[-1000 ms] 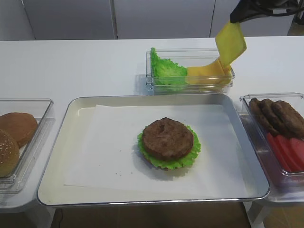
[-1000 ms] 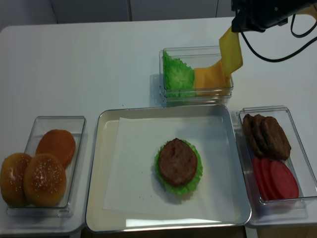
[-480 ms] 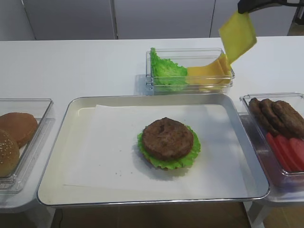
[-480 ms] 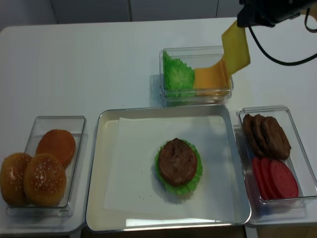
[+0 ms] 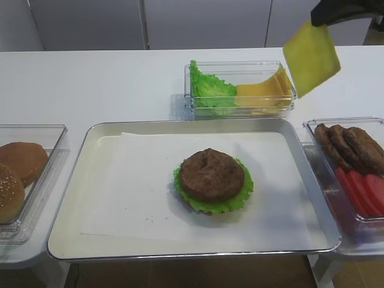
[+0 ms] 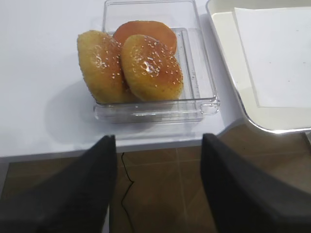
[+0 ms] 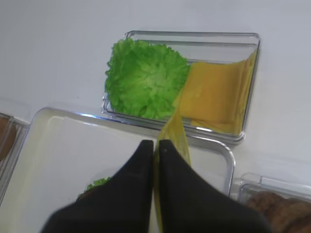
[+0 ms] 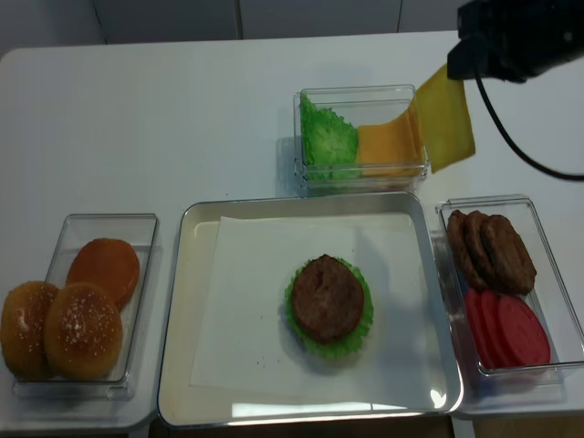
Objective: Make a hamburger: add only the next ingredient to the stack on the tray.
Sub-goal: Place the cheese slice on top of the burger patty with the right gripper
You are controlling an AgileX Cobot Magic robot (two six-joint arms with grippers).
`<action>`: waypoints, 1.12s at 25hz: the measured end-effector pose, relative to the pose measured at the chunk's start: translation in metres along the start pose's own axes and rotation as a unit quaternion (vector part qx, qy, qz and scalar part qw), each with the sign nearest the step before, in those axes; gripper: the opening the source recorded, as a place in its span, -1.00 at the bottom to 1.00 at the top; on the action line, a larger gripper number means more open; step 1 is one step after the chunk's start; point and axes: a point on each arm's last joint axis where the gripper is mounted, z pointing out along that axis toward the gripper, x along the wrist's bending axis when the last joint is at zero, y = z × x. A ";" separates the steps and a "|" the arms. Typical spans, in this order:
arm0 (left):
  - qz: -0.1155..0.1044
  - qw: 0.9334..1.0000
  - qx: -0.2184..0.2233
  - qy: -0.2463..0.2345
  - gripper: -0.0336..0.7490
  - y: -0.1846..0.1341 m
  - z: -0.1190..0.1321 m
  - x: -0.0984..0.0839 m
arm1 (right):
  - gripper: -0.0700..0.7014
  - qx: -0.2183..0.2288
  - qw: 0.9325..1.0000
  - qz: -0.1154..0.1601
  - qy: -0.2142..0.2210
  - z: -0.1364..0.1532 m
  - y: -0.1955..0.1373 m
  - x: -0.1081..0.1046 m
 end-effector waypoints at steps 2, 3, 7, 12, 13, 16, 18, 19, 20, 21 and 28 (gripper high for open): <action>0.000 1.000 0.000 0.000 0.13 0.000 0.000 0.000 | -0.72 0.002 1.000 0.002 0.007 -0.004 -0.009 0.003; 0.000 1.000 0.000 0.000 0.13 0.000 0.000 0.000 | -0.72 0.002 1.000 0.003 0.010 -0.006 -0.013 0.005; 0.000 1.000 0.000 0.000 0.13 0.000 0.000 0.000 | -0.72 0.010 1.000 0.005 0.021 -0.010 -0.031 0.010; 0.000 1.000 0.000 0.000 0.13 0.000 0.000 0.000 | -0.72 0.039 0.998 -0.026 0.050 -0.002 -0.051 0.033; 0.000 1.000 0.000 0.000 0.13 0.000 0.000 0.000 | -0.72 0.044 0.997 -0.033 0.056 -0.001 -0.053 0.038; 0.000 1.000 0.000 0.000 0.13 0.000 0.000 0.000 | -0.72 0.059 0.994 -0.054 0.078 0.005 -0.059 0.055; 0.000 1.000 0.000 0.000 0.13 0.000 0.000 0.000 | -0.72 0.067 0.992 -0.066 0.089 0.007 -0.062 0.064; 0.000 1.000 0.000 0.000 0.13 0.000 0.000 0.000 | -0.72 0.071 0.990 -0.072 0.095 0.009 -0.064 0.069; 0.000 1.000 0.000 0.000 0.13 0.000 0.000 0.000 | -0.72 0.074 0.989 -0.077 0.101 0.010 -0.066 0.074; 0.000 1.000 0.000 0.000 0.13 0.000 0.000 0.000 | -0.72 0.074 0.988 -0.083 0.105 0.011 -0.068 0.078; 0.000 1.000 0.000 0.000 0.13 0.000 0.000 0.000 | -0.72 0.091 0.982 -0.103 0.128 0.024 -0.077 0.099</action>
